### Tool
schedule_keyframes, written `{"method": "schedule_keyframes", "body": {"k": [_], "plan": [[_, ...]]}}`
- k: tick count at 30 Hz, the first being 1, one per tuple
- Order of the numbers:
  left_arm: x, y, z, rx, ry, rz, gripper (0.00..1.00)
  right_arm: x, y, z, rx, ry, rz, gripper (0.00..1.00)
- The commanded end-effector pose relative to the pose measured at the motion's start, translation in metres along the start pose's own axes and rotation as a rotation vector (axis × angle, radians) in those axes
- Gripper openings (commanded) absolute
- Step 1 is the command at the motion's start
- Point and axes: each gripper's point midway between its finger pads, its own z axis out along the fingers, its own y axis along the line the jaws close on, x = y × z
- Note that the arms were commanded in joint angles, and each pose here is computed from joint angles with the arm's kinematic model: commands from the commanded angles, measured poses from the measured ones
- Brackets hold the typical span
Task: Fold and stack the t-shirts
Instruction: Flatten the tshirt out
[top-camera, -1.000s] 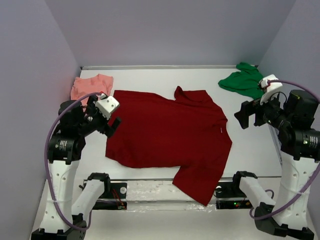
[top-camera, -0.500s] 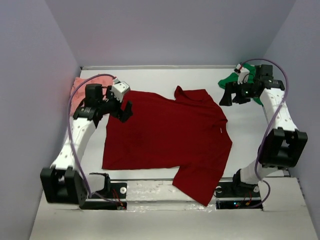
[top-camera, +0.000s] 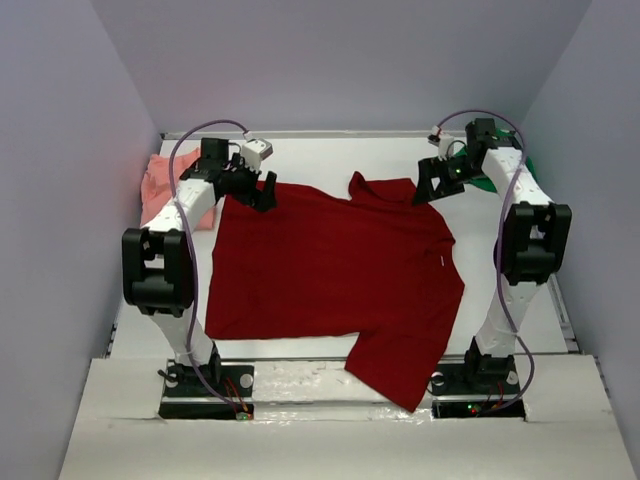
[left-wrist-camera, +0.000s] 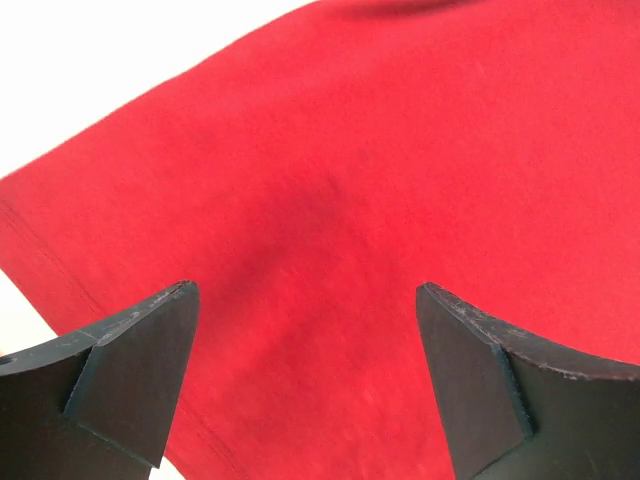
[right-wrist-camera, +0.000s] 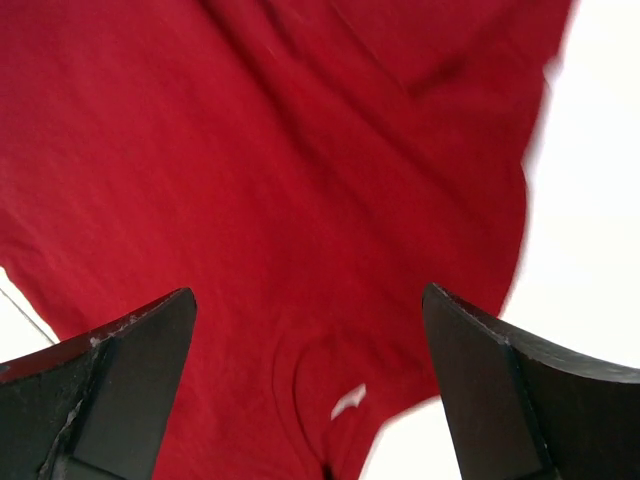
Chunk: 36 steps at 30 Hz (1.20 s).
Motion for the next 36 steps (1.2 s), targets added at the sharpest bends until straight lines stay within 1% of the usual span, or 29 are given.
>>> {"method": "schedule_keyframes", "body": {"k": [1, 6, 9, 16, 24, 29, 31, 36], "plan": [[-0.018, 0.011, 0.013, -0.029, -0.024, 0.010, 0.99, -0.016, 0.019, 0.023, -0.093, 0.034, -0.063, 1.00], [-0.016, 0.017, 0.022, -0.034, -0.010, 0.013, 0.99, -0.022, 0.019, 0.057, -0.152, 0.095, -0.053, 1.00], [-0.015, 0.017, 0.021, -0.042, -0.010, 0.019, 0.99, -0.025, 0.014, 0.072, -0.163, 0.107, -0.048, 1.00], [-0.026, 0.007, 0.007, -0.031, -0.047, 0.028, 0.99, -0.022, 0.002, 0.091, -0.169, 0.116, -0.033, 1.00], [-0.046, -0.004, -0.031, -0.083, -0.105, 0.083, 0.99, -0.018, -0.009, 0.108, -0.146, 0.134, -0.033, 1.00], [-0.059, -0.008, -0.069, -0.173, -0.146, 0.142, 0.99, -0.021, -0.024, 0.116, -0.086, 0.133, -0.022, 1.00], [-0.060, -0.008, -0.084, -0.218, -0.151, 0.171, 0.99, -0.026, -0.030, 0.119, -0.058, 0.121, -0.023, 1.00], [-0.045, -0.010, -0.097, -0.258, -0.130, 0.185, 0.99, -0.046, -0.054, 0.127, 0.041, 0.085, -0.024, 1.00]]}}
